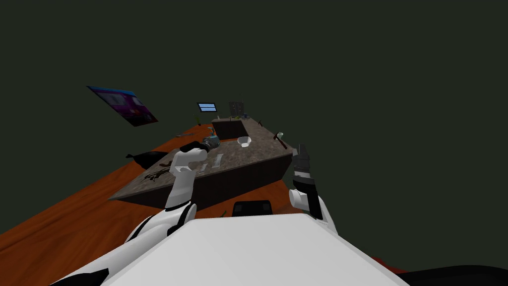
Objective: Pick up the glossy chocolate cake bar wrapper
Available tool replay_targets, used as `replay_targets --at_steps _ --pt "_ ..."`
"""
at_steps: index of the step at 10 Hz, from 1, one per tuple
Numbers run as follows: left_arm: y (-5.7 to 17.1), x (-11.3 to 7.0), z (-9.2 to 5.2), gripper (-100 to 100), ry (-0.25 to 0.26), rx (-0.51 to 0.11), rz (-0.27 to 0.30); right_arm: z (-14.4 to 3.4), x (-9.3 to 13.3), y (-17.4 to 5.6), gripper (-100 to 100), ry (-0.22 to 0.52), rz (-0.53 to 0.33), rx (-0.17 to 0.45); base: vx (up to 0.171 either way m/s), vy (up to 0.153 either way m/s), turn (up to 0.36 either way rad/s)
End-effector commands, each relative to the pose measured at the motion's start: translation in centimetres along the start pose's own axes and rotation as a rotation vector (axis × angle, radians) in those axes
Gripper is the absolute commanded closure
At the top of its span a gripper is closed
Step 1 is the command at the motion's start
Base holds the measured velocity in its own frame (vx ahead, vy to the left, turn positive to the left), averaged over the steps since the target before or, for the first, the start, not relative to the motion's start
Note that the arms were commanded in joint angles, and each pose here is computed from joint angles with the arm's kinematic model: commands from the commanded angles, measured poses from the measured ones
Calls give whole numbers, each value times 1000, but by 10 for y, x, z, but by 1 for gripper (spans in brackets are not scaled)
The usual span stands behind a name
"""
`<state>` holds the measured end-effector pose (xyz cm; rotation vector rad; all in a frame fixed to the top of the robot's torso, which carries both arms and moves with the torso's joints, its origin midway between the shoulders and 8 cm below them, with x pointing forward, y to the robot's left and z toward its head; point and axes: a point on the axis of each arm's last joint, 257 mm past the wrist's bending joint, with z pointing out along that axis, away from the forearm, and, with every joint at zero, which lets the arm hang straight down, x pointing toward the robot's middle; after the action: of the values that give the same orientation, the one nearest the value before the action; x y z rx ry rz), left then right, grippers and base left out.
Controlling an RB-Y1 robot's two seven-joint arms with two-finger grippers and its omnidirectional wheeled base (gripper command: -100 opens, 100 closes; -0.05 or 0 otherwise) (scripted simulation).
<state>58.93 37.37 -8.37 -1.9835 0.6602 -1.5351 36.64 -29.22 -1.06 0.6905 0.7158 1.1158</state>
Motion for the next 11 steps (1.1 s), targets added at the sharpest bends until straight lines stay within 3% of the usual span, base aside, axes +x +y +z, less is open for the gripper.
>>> replay_targets --at_steps 1,2,5,7,8,10,11 --pt "7 -14 3 -100 -49 -35 -28 0 0 0 0 0 0 0 36 -4 13" --pt "9 -17 3 -100 -59 -45 -28 0 0 0 0 0 0 0 15 0 0" --pt "14 -46 11 -100 -173 -100 -124 0 0 0 0 0 0 0 37 7 31" --pt "25 -58 9 -100 -217 -137 -126 0 0 0 0 0 0 0 32 3 4" --pt "25 -71 12 -100 -265 -151 -173 0 0 0 0 0 0 0 34 4 38" --pt "33 -79 8 -100 -299 -179 -174 0 0 0 0 0 0 0 27 7 17" --pt "35 -93 9 -100 -352 -195 -218 0 0 0 0 0 0 0 28 15 44"
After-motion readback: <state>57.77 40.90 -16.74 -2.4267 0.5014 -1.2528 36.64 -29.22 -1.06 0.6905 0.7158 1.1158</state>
